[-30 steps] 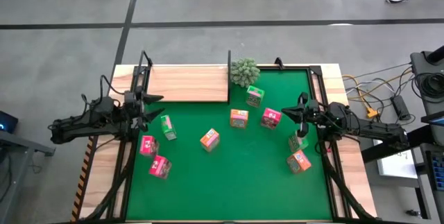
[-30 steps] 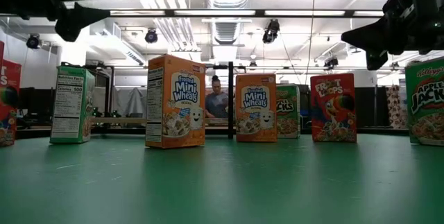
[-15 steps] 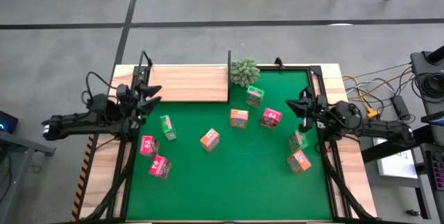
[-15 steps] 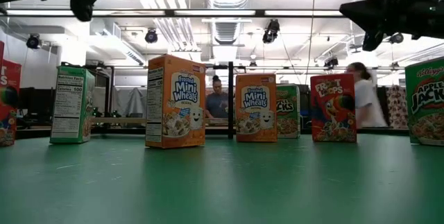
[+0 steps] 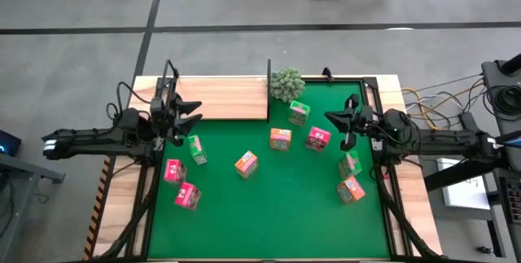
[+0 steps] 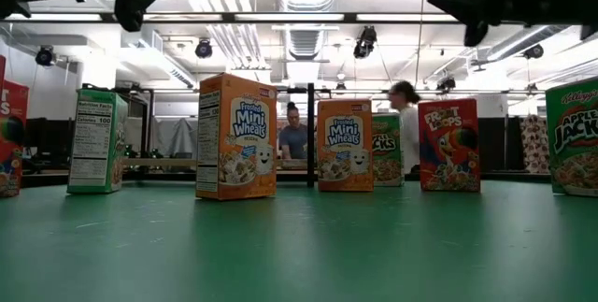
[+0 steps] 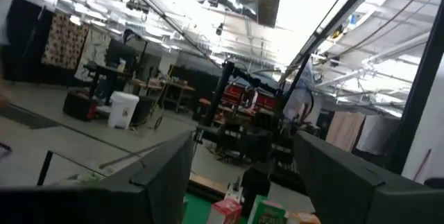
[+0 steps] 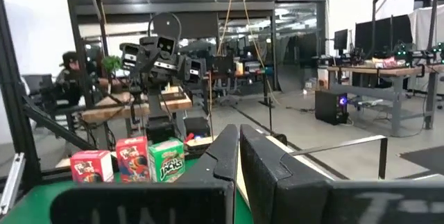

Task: Stack cereal on shelf
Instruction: Put the top orange cereal box on the shelf

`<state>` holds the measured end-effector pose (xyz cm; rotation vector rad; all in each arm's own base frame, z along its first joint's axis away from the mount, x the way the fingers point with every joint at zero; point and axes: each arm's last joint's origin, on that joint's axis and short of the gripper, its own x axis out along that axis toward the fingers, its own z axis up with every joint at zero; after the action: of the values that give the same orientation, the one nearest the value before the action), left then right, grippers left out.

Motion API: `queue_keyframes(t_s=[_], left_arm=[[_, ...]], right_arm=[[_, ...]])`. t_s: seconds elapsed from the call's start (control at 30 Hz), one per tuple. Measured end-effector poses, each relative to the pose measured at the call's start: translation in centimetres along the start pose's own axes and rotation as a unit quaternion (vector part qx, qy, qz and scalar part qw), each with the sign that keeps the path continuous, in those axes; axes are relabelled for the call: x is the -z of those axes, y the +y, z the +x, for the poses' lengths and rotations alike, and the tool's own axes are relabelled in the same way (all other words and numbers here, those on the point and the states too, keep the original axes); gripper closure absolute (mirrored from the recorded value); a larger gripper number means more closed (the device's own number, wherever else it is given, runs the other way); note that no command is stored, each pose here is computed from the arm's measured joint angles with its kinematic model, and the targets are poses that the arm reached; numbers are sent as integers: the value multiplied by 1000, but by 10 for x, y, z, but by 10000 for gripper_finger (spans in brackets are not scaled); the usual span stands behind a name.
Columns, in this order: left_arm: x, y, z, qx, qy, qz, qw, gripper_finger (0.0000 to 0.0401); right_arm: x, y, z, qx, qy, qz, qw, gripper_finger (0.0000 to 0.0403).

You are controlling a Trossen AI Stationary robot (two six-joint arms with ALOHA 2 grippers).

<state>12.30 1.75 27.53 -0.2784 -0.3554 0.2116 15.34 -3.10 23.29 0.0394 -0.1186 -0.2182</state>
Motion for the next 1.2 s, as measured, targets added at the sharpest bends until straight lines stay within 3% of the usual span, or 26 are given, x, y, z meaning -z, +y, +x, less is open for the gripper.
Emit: queue_keyframes(t_s=[0.17, 0.27, 0.63, 0.9, 1.0, 1.2], left_arm=[[-2, -4, 6, 26, 12, 0, 1000, 165], [-4, -6, 9, 47, 19, 0, 999, 165], [-8, -11, 14, 38, 99, 30, 994, 165], [4, -18, 17, 58, 117, 37, 991, 165], [1, -23, 20, 73, 109, 49, 990, 165], [-6, -34, 27, 99, 105, 79, 986, 165]], right_arm=[[-14, 1, 23, 1, 29, -8, 1000, 394], [-17, 2, 38, 3, 87, -13, 996, 394], [-46, 5, 98, 9, 221, -18, 975, 394], [-62, 7, 133, 11, 333, -24, 943, 394], [-65, 8, 143, 10, 379, -30, 925, 394], [-72, 11, 157, 6, 422, -35, 906, 394]])
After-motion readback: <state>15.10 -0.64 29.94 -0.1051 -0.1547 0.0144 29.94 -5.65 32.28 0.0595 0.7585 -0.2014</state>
